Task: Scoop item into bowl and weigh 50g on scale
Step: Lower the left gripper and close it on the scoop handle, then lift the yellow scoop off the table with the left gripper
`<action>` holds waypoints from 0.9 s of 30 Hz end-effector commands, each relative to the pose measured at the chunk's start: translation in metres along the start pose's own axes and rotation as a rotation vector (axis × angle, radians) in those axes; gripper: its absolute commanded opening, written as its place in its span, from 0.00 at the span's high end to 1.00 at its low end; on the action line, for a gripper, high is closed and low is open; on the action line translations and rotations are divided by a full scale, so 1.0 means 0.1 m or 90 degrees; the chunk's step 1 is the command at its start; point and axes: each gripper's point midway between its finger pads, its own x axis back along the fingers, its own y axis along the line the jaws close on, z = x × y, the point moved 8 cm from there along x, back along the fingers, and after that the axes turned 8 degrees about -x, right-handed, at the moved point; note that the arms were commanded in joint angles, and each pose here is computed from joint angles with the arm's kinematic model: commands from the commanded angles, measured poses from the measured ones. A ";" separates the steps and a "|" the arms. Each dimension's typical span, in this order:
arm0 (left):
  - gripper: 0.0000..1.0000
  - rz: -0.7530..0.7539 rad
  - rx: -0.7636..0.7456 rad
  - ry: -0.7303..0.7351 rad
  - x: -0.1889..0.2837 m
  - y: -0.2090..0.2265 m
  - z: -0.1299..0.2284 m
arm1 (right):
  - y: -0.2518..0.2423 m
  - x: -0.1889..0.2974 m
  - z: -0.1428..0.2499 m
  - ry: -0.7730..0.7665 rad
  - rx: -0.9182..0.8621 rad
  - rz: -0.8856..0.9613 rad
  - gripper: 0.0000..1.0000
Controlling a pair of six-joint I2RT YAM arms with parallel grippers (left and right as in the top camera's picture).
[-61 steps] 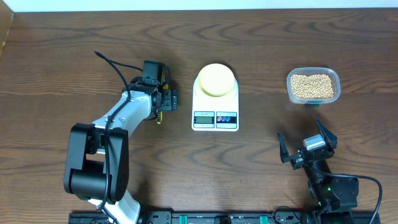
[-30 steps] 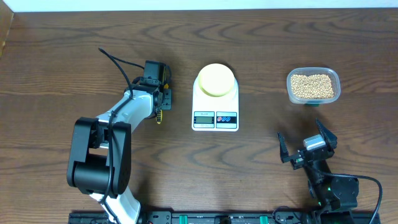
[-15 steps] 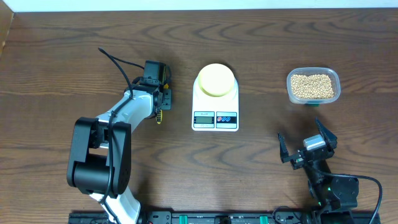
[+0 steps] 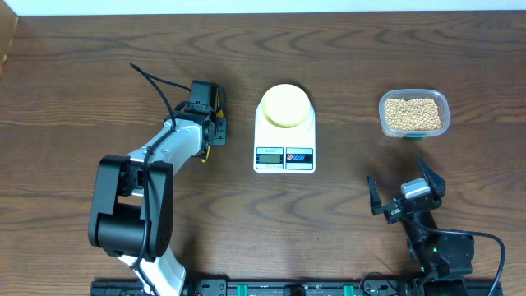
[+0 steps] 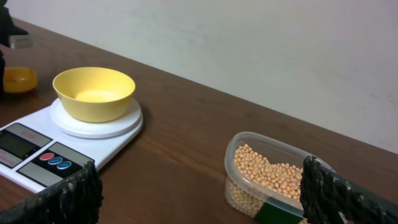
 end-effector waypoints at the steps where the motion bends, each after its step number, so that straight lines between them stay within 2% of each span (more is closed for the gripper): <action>1: 0.72 -0.010 -0.002 0.008 -0.04 0.01 0.02 | 0.00 0.00 0.01 0.002 0.005 0.000 0.01; 4: 0.75 -0.010 -0.002 0.008 -0.04 0.01 0.02 | 0.00 0.00 0.01 0.002 0.005 0.000 0.01; 9: 0.89 -0.010 0.000 0.002 0.00 0.01 0.00 | 0.00 0.00 0.01 0.002 0.005 0.000 0.01; 13: 0.90 -0.010 0.012 -0.016 0.10 0.02 -0.05 | 0.00 0.00 0.01 0.002 0.005 0.000 0.01; 22: 0.89 0.000 0.142 -0.113 0.59 0.10 -0.24 | 0.00 0.00 0.01 0.002 0.005 0.000 0.01; 27: 0.89 0.084 0.254 -0.151 0.86 0.04 -0.32 | 0.00 0.00 0.01 0.002 0.005 0.000 0.01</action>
